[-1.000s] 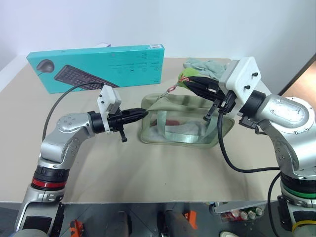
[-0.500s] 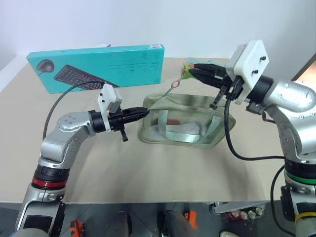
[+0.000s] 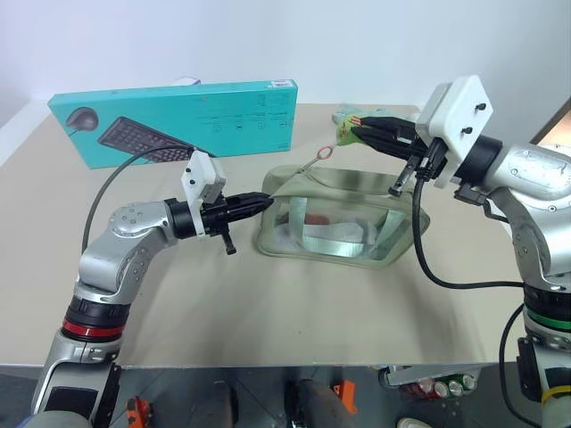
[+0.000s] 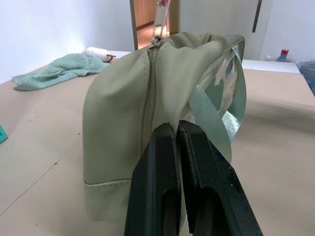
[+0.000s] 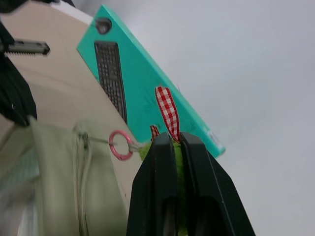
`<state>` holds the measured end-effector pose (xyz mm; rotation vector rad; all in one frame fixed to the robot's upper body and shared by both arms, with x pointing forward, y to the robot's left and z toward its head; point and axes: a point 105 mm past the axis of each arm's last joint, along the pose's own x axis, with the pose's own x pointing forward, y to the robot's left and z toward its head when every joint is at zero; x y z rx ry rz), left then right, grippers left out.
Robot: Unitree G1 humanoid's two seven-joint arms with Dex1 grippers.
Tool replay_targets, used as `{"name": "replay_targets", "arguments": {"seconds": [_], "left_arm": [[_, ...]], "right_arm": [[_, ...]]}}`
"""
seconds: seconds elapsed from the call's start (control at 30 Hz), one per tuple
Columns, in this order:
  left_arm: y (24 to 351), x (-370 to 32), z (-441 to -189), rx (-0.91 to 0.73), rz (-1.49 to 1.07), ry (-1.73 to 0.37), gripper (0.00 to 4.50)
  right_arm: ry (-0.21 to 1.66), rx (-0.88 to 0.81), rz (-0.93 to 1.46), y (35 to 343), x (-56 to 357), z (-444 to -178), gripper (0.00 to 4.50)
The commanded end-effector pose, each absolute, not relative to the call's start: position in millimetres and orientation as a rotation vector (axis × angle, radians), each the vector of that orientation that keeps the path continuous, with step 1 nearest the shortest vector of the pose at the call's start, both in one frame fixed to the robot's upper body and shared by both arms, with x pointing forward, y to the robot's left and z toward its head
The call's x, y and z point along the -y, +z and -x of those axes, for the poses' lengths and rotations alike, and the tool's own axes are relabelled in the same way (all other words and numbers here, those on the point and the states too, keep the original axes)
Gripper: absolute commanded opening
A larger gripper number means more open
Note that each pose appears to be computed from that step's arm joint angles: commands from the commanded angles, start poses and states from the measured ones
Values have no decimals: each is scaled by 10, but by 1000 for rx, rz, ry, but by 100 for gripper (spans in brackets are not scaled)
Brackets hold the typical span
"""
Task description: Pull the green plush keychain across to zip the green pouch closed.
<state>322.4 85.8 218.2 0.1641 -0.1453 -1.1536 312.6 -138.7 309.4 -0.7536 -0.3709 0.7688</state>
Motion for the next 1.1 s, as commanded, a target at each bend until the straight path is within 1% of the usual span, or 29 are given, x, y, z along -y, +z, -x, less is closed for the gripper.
{"name": "replay_targets", "arguments": {"seconds": [0.03,0.23,0.53,0.63,0.7,0.8,0.97,1.03,1.1], "left_arm": [[2248,-862,-3249,157,-188,-1138,0],[2250,-844,-3276,151,-191,-1130,0],[2254,-845,-3332,149,-203,-1091,0],[2260,-833,-3329,150,-202,-1091,0],[2268,-818,-3320,153,-201,-1094,0],[2273,-809,-3315,154,-199,-1096,0],[2273,-800,-3318,151,-193,-1097,0],[2269,-797,-3327,151,-193,-1093,0],[2270,-796,-3332,151,-194,-1092,0]], "right_arm": [[649,439,785,3286,1598,-3051,1],[597,420,779,3253,1727,-3060,1],[500,338,790,3107,2058,-3045,1],[439,300,801,3051,2253,-3032,1],[367,263,799,3013,2472,-3010,1],[295,224,803,2946,2696,-2976,1],[154,124,796,2708,3148,-2885,1],[111,55,783,2493,3290,-2856,1],[100,11,792,2340,3333,-2841,1]]}}
